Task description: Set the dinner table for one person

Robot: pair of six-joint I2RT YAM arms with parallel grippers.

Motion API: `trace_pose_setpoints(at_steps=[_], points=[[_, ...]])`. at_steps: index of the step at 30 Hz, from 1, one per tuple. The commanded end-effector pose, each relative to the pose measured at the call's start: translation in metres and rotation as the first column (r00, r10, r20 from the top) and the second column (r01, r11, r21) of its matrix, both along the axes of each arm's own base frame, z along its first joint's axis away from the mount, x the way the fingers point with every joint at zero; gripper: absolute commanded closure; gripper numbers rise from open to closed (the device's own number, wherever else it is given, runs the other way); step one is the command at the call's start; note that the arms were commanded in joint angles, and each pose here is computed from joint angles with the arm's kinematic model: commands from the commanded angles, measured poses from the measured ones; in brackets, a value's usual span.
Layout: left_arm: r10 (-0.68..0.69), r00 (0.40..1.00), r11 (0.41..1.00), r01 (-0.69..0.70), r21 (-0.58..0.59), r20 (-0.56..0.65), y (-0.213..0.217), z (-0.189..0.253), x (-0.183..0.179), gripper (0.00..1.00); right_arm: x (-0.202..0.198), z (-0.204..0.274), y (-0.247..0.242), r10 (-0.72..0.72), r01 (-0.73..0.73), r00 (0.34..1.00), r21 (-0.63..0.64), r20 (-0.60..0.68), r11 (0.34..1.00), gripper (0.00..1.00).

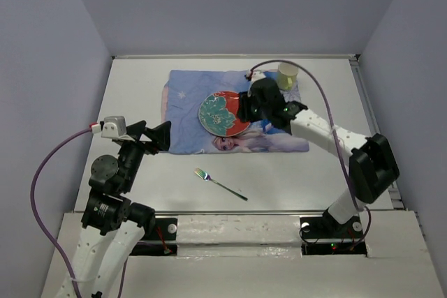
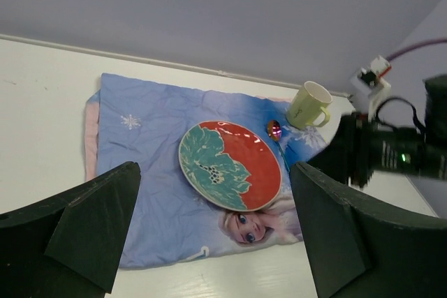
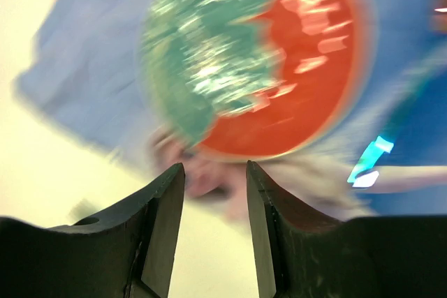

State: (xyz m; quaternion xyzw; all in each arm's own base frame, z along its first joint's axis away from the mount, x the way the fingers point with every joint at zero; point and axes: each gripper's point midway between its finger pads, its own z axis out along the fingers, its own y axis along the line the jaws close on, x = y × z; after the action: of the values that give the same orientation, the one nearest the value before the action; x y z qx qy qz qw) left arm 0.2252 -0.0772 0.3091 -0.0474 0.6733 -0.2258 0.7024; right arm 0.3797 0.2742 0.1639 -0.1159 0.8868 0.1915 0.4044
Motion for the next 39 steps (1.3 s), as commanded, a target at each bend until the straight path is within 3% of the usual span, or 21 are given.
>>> trace_pose_setpoints(at_steps=[1, 5, 9, 20, 23, 24, 25, 27, 32, 37, 39], points=[[0.003, 0.999, 1.000, -0.003, 0.006, 0.050, 0.001, 0.013, 0.003, 0.01, -0.094, -0.023, 0.065, 0.307, -0.307, 0.952, 0.046, 0.013, 0.950, 0.52], [0.007, 0.999, 1.000, -0.008, 0.010, 0.043, 0.002, 0.011, 0.004, 0.01, -0.159, -0.055, 0.085, 0.439, -0.440, 0.898, -0.043, -0.021, 0.897, 0.50], [0.021, 0.998, 1.000, -0.021, 0.004, 0.051, 0.006, 0.013, 0.002, 0.01, -0.186, -0.084, 0.089, 0.507, -0.513, 0.858, -0.081, -0.085, 0.854, 0.49], [0.021, 0.998, 1.000, -0.021, 0.003, 0.054, 0.007, 0.013, 0.002, 0.01, -0.213, -0.130, 0.114, 0.556, -0.582, 0.811, -0.156, -0.180, 0.798, 0.50], [0.022, 0.998, 1.000, -0.022, 0.002, 0.055, 0.007, 0.014, 0.002, 0.01, -0.216, -0.132, 0.124, 0.565, -0.590, 0.805, -0.155, -0.180, 0.792, 0.58], [0.021, 0.998, 1.000, -0.021, 0.001, 0.058, 0.007, 0.014, 0.001, 0.01, -0.216, -0.132, 0.125, 0.562, -0.588, 0.807, -0.153, -0.182, 0.794, 0.65], [0.019, 0.998, 1.000, -0.019, 0.002, 0.058, 0.007, 0.014, 0.001, 0.01, -0.210, -0.134, 0.123, 0.533, -0.560, 0.827, -0.176, -0.179, 0.809, 0.80], [0.019, 0.998, 1.000, -0.019, -0.001, 0.061, 0.007, 0.015, 0.001, 0.01, -0.209, -0.125, 0.133, 0.525, -0.548, 0.835, -0.162, -0.163, 0.821, 1.00], [0.026, 0.998, 1.000, -0.026, -0.009, 0.063, 0.008, 0.016, 0.001, 0.01, -0.186, -0.079, 0.171, 0.449, -0.454, 0.890, -0.072, -0.079, 0.888, 1.00], [0.046, 0.997, 0.999, -0.045, -0.016, 0.065, 0.012, 0.016, 0.000, 0.01, -0.135, -0.020, 0.201, 0.294, -0.292, 0.954, -0.032, 0.060, 0.956, 1.00], [0.058, 0.996, 0.998, -0.057, -0.023, 0.074, 0.015, 0.019, -0.002, 0.01, -0.107, 0.011, 0.214, 0.225, -0.231, 0.969, 0.043, 0.105, 0.972, 1.00]])
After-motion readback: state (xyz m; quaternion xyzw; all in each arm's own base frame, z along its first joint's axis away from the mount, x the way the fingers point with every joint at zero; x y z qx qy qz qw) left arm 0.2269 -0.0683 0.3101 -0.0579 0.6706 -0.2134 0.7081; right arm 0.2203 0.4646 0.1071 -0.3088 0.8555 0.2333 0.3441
